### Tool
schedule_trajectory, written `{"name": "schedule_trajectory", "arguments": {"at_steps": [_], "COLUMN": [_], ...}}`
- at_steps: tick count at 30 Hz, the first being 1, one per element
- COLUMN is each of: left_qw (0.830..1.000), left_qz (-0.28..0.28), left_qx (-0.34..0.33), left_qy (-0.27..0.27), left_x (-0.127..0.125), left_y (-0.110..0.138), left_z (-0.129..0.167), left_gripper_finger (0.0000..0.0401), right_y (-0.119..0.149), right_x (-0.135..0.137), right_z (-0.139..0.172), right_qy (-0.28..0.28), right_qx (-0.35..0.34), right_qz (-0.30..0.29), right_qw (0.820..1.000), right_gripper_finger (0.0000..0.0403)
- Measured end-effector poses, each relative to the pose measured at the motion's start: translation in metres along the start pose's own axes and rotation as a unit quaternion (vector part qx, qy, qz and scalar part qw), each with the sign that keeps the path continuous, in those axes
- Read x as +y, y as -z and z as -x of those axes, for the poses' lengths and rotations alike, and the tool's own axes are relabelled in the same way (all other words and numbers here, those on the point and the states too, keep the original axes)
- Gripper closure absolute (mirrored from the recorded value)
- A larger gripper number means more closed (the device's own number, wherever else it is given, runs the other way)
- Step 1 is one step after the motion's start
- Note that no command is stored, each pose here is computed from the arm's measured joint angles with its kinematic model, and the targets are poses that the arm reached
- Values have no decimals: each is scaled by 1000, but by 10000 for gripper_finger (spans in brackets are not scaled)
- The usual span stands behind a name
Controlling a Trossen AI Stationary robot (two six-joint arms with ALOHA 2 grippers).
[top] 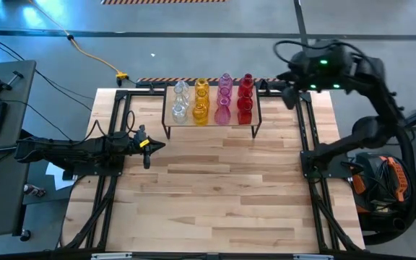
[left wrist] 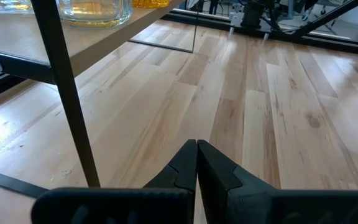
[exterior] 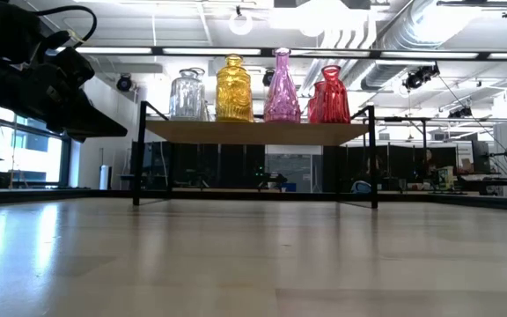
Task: Sort vases onto shelf
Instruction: Return to Home Position
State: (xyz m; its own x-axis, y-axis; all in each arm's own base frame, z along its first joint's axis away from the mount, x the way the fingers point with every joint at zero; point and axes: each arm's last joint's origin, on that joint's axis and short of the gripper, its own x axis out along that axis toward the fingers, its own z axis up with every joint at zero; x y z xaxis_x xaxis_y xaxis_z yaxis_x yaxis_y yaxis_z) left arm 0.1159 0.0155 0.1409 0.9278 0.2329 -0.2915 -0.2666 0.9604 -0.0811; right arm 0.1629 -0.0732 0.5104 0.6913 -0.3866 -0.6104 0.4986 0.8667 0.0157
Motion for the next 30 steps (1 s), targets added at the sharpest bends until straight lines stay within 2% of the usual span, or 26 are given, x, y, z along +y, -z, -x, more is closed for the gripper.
{"name": "schedule_trajectory", "arguments": {"at_steps": [6,11,14,19,24,30], "left_qw": [1000,1000,1000,1000,1000,1000], "left_qz": [0,0,0,0,0,0], "left_qx": [0,0,0,0,0,0], "left_qy": [0,0,0,0,0,0], "left_x": [0,0,0,0,0,0], "left_y": [0,0,0,0,0,0], "left_z": [0,0,0,0,0,0], "left_gripper_finger": [398,398,398,398,398,398], "right_y": [15,51,80,136,193,244], "right_x": [-3,-4,-5,-6,-9,-11], "right_z": [35,37,31,13,-8,-47], "right_qy": [-24,-46,-73,-95,-91,-86], "right_qx": [-53,-96,-147,-249,-329,-409], "right_qz": [46,63,83,122,94,69], "right_qw": [997,992,983,956,935,906], "right_gripper_finger": [242,242,242,242,242,242]}}
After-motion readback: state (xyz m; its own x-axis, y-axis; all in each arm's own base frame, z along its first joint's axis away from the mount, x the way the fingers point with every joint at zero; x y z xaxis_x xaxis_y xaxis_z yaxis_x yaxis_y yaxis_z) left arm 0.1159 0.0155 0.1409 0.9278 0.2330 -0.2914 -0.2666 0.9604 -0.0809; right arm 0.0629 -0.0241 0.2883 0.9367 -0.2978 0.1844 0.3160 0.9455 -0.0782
